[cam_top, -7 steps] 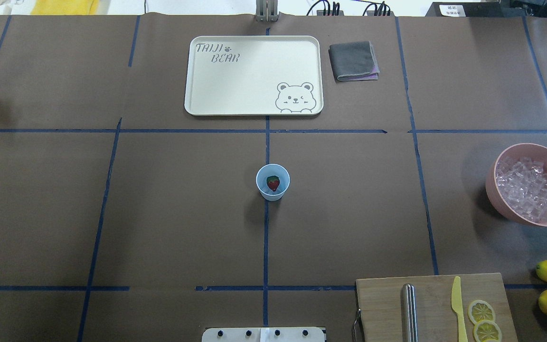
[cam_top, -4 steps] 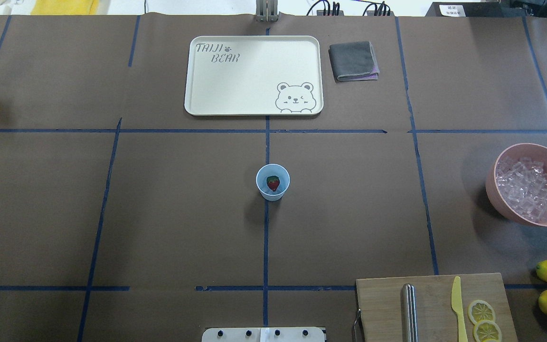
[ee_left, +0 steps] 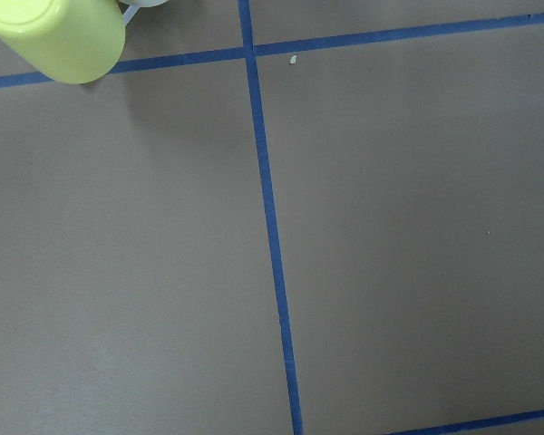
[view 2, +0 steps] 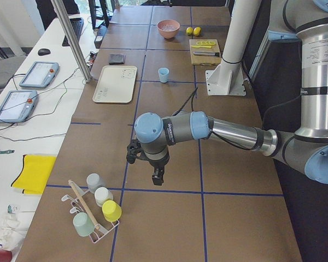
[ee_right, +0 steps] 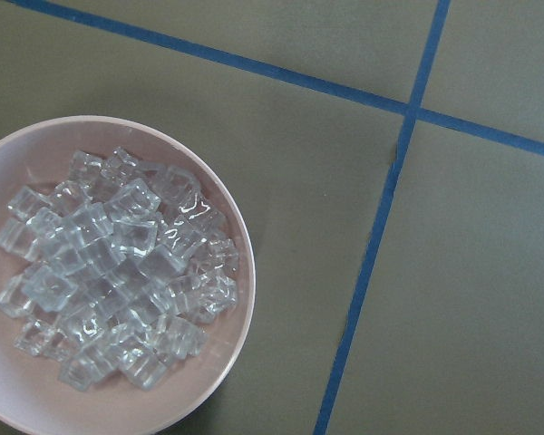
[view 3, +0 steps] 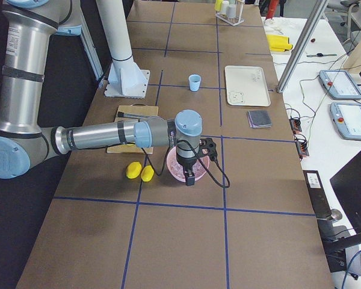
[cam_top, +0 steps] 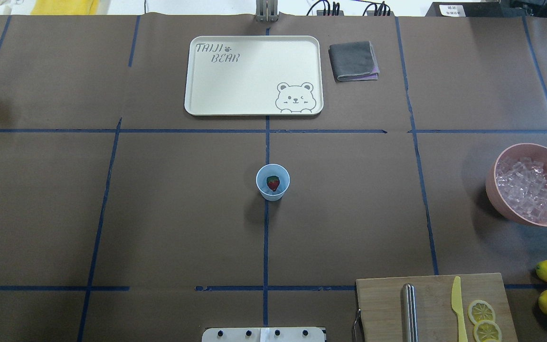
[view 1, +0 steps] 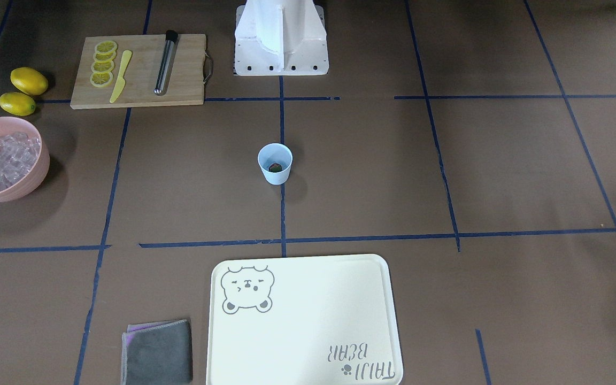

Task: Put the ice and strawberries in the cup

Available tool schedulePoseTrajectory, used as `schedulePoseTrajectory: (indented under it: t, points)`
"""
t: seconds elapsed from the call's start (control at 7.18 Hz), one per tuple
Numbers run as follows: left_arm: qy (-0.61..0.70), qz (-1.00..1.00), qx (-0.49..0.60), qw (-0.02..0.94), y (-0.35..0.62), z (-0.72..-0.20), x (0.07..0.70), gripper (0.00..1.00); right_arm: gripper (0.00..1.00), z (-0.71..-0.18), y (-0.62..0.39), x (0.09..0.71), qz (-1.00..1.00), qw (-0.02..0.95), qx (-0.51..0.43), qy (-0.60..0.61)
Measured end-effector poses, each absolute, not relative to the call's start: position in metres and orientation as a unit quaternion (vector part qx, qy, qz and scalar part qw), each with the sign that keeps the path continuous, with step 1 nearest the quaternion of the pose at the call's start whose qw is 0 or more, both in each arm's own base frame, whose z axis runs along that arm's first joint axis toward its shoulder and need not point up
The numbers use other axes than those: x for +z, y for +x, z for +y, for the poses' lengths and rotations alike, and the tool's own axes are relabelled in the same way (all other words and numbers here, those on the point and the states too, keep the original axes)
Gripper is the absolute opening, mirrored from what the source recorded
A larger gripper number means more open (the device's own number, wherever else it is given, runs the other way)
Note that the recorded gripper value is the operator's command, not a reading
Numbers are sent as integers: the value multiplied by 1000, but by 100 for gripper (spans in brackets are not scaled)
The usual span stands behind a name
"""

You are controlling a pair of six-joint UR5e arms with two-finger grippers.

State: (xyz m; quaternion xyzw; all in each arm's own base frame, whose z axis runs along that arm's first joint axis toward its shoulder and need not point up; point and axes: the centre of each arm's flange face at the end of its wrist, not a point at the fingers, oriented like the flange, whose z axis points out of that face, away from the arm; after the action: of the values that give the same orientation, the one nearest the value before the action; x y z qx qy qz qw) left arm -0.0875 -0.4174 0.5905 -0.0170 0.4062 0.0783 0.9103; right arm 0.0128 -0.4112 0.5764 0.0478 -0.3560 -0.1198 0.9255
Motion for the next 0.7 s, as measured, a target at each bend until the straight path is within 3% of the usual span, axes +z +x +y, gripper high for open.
schedulePoseTrajectory:
  t: [0.7]
  points:
    - [-15, 410, 79, 909, -86, -428, 617, 100, 100, -413, 12, 609, -358, 926, -118, 24]
